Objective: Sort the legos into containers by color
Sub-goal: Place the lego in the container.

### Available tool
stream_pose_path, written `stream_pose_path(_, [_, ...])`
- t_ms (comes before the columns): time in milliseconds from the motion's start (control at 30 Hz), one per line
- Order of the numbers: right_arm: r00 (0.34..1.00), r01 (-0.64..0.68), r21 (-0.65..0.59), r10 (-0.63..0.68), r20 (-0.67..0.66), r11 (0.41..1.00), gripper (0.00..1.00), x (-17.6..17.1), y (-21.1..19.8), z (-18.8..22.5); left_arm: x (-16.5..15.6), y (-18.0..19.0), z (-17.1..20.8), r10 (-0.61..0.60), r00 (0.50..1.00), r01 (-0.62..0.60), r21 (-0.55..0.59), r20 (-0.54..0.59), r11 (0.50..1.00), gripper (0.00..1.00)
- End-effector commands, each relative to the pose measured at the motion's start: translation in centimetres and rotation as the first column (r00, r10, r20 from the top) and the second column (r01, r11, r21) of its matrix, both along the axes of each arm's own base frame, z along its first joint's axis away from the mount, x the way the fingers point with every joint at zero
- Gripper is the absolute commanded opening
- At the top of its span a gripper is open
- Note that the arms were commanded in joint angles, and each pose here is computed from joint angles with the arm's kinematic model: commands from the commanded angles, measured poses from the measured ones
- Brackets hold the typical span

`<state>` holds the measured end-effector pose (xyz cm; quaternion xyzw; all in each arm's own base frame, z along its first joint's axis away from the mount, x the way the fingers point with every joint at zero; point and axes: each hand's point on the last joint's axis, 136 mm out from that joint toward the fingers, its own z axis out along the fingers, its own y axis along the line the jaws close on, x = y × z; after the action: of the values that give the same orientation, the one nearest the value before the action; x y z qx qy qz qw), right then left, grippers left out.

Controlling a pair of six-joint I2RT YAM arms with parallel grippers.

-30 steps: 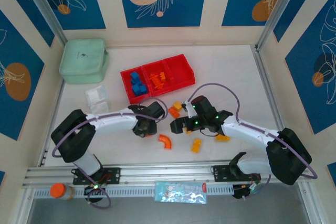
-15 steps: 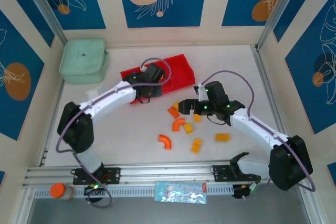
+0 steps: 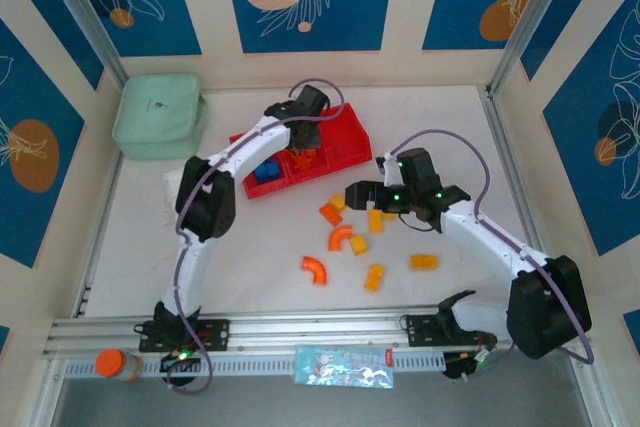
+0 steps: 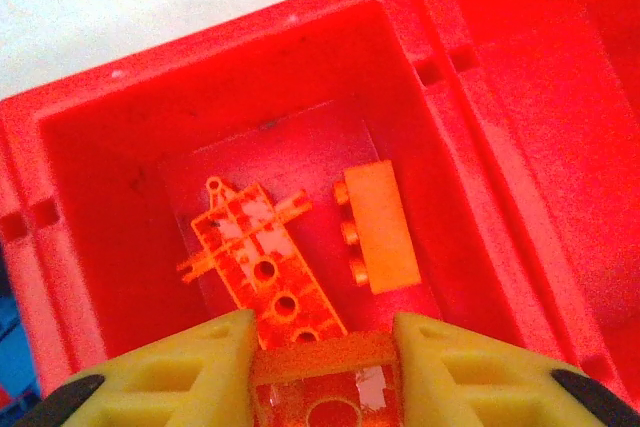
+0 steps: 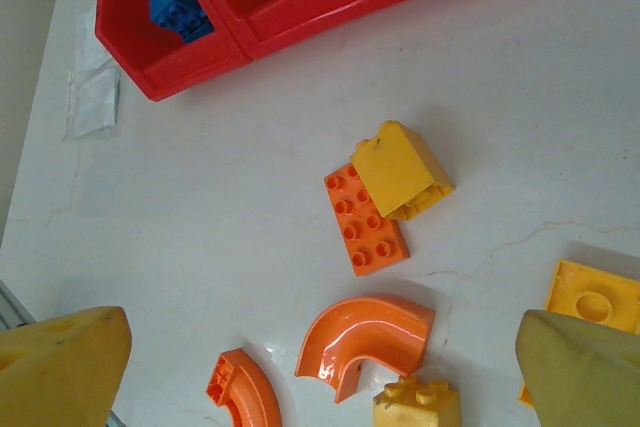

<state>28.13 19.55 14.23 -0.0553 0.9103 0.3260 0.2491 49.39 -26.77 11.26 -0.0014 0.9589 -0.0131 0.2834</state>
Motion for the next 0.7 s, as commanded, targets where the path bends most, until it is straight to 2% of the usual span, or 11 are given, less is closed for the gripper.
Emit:
stream_pose_path(0, [1.000,-0.027,0.016,0.027,0.012,1.000,0.99,0.3,0.3,1.1,0.6,1.6,-0.2,0.009,1.000,-0.007,0.076,-0.026,0.997,0.40])
stream_pose_path(200, [0.999,-0.035,0.012,0.034,0.018,0.999,0.99,0.5,0.3,1.4,0.9,1.3,1.6,-0.016,1.000,0.017,0.058,-0.007,0.998,0.54])
stream_pose_path(333, [0.999,-0.046,-0.010,0.046,0.013,0.999,0.99,0.3,0.3,1.5,0.1,1.0,4.8,-0.037,0.999,0.037,0.007,0.020,0.999,0.54])
stream_pose_path(533, [0.997,-0.075,-0.090,0.076,0.005,0.993,0.99,-0.6,0.6,0.8,-3.8,0.5,7.8,-0.110,0.993,0.113,-0.097,0.029,0.989,0.58])
stream_pose_path(667, [0.994,-0.107,-0.175,0.105,-0.019,0.979,0.99,-1.1,1.1,-0.2,-7.5,0.7,8.3,-0.150,0.988,0.154,-0.189,0.036,0.970,0.61])
